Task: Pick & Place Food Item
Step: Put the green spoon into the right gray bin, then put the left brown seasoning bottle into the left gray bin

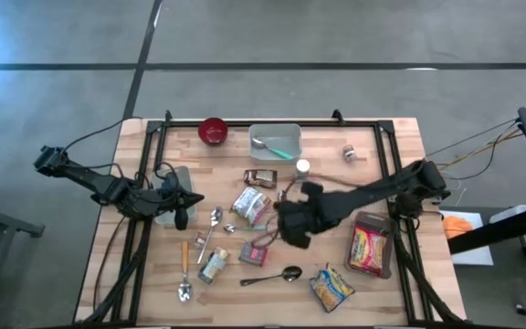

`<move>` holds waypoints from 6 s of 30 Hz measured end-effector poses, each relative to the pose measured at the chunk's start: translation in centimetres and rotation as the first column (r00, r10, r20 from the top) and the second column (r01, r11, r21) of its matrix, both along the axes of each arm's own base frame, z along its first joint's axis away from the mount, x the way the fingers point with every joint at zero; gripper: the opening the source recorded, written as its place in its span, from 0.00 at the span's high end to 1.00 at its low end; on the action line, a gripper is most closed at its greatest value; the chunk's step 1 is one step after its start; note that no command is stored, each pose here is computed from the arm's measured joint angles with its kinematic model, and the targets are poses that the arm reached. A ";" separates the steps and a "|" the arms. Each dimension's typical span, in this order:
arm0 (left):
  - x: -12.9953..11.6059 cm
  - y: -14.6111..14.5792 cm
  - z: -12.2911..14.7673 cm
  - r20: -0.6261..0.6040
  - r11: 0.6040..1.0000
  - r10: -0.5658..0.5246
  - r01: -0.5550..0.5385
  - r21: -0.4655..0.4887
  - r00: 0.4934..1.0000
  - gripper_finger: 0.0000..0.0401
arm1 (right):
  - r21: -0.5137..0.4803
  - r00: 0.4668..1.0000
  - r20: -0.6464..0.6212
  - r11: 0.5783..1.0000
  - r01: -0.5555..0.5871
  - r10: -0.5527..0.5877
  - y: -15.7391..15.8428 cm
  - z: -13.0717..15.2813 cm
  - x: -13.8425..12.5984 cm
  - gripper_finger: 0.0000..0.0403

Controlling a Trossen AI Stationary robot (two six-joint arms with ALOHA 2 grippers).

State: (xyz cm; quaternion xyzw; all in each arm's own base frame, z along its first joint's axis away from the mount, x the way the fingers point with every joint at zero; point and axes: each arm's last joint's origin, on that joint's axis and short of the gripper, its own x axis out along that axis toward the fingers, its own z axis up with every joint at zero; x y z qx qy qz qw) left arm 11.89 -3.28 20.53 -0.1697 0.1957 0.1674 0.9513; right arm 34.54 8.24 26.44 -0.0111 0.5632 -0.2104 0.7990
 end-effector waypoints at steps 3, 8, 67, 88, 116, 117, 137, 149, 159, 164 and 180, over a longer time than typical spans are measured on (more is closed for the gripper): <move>0.0 0.0 0.0 0.000 1.000 0.000 0.000 0.000 1.000 1.00 | -0.063 0.999 0.016 0.997 -0.046 0.047 -2.5 1.6 0.4 0.98; 0.0 0.0 0.0 0.000 1.000 0.000 0.000 0.000 1.000 1.00 | -0.139 0.993 0.064 0.987 -0.085 0.095 -7.5 3.1 2.0 0.98; 0.0 0.0 0.0 0.000 1.000 0.000 0.000 0.000 1.000 1.00 | 0.266 0.991 -0.068 0.955 0.128 -0.113 -30.1 -7.0 8.4 0.98; 0.0 0.0 0.0 0.000 1.000 0.001 -0.001 0.000 1.000 1.00 | 0.362 0.985 -0.125 0.919 0.155 -0.116 -29.6 -9.1 7.6 0.98; 0.0 0.0 0.0 0.001 1.000 0.000 0.000 0.000 1.000 1.00 | 0.408 0.976 -0.160 0.891 0.201 -0.147 -28.7 -10.2 7.4 0.45; 0.0 0.0 0.0 0.000 1.000 0.000 0.000 0.000 1.000 1.00 | 0.411 0.977 -0.158 0.890 0.199 -0.145 -28.6 -10.2 7.4 0.44; 0.0 0.0 0.0 0.001 1.000 0.000 0.000 0.000 1.000 1.00 | 0.401 0.981 -0.140 0.898 0.181 -0.135 -28.2 -6.2 7.8 0.38; 0.0 0.0 0.0 0.000 1.000 0.000 0.000 0.000 1.000 1.00 | 0.235 0.972 -0.232 0.966 0.105 -0.049 -24.6 -1.4 8.2 0.38; 0.0 0.0 0.0 0.000 1.000 0.000 0.000 0.000 1.000 1.00 | 0.162 0.972 -0.213 0.984 -0.069 0.103 -16.6 3.4 7.2 0.38; 0.0 0.0 0.0 0.000 1.000 0.000 0.000 0.000 1.000 1.00 | 0.158 0.987 -0.128 0.984 -0.076 0.097 -12.6 6.2 4.6 0.38; 0.0 0.0 0.0 0.000 1.000 0.000 0.000 0.000 1.000 1.00 | 0.139 0.944 0.315 0.979 -0.148 0.098 -4.7 6.3 -5.1 0.38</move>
